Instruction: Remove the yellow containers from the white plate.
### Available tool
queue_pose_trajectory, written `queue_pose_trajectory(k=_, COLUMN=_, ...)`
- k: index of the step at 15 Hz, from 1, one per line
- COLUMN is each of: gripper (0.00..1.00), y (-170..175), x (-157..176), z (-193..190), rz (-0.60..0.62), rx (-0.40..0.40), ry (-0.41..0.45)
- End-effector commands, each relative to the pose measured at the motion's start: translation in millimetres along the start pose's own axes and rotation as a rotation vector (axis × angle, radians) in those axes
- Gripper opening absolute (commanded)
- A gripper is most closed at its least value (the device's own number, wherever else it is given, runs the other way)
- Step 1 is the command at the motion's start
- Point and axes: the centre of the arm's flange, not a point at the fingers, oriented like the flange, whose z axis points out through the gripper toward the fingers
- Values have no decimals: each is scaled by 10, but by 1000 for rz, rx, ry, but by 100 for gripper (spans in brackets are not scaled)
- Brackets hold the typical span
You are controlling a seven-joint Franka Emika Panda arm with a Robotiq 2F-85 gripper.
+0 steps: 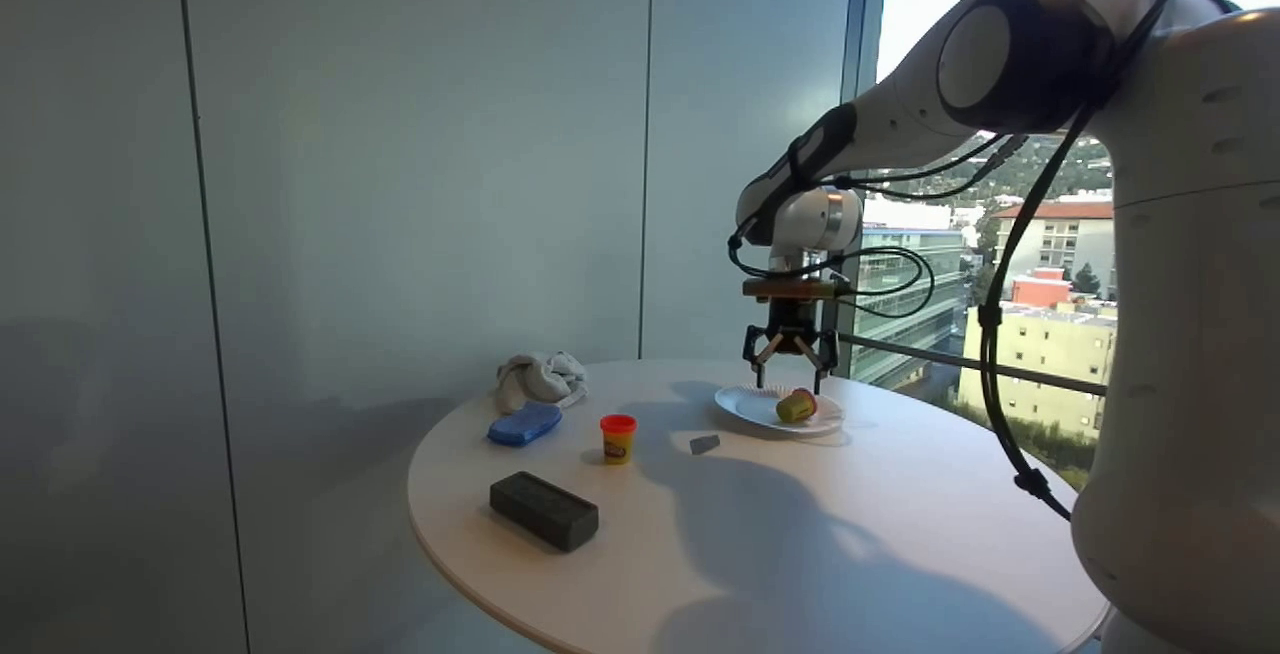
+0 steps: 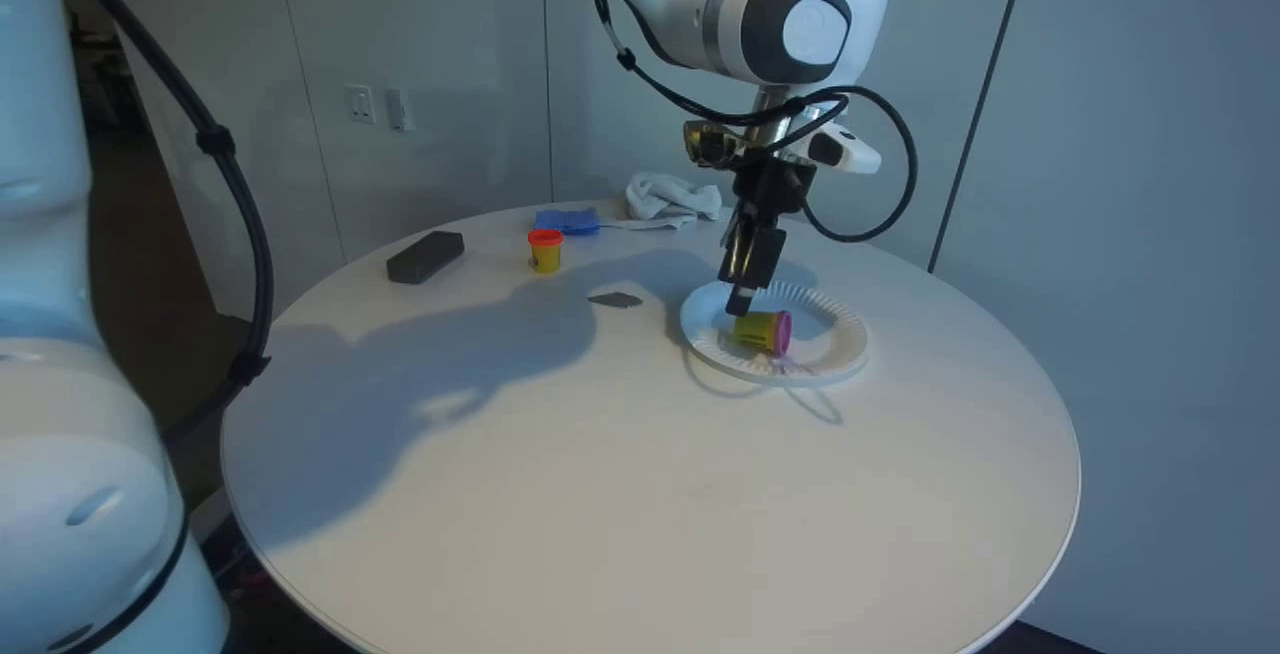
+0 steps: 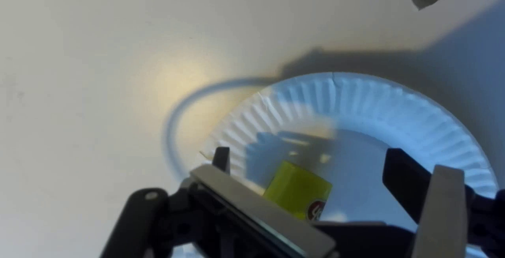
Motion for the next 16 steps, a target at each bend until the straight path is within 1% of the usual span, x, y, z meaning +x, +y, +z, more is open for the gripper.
queue_pose_trajectory(k=1, gripper=100, y=-74, x=78, z=72, rz=199, rx=-34, ry=-17)
queue_pose_trajectory(k=4, gripper=100, y=-117, x=157, z=124, rz=304, rx=-26, ry=34)
queue_pose_trajectory(k=6, gripper=100, y=-129, x=190, z=74, rz=342, rx=-2, ry=85)
queue_pose_trajectory(k=9, gripper=100, y=-109, x=287, z=25, rz=397, rx=8, ry=171)
queue_pose_trajectory(k=11, gripper=100, y=-76, x=353, z=37, rz=415, rx=14, ry=187)
queue_pose_trajectory(k=16, gripper=100, y=-72, x=434, z=217, rz=439, rx=3, ry=173)
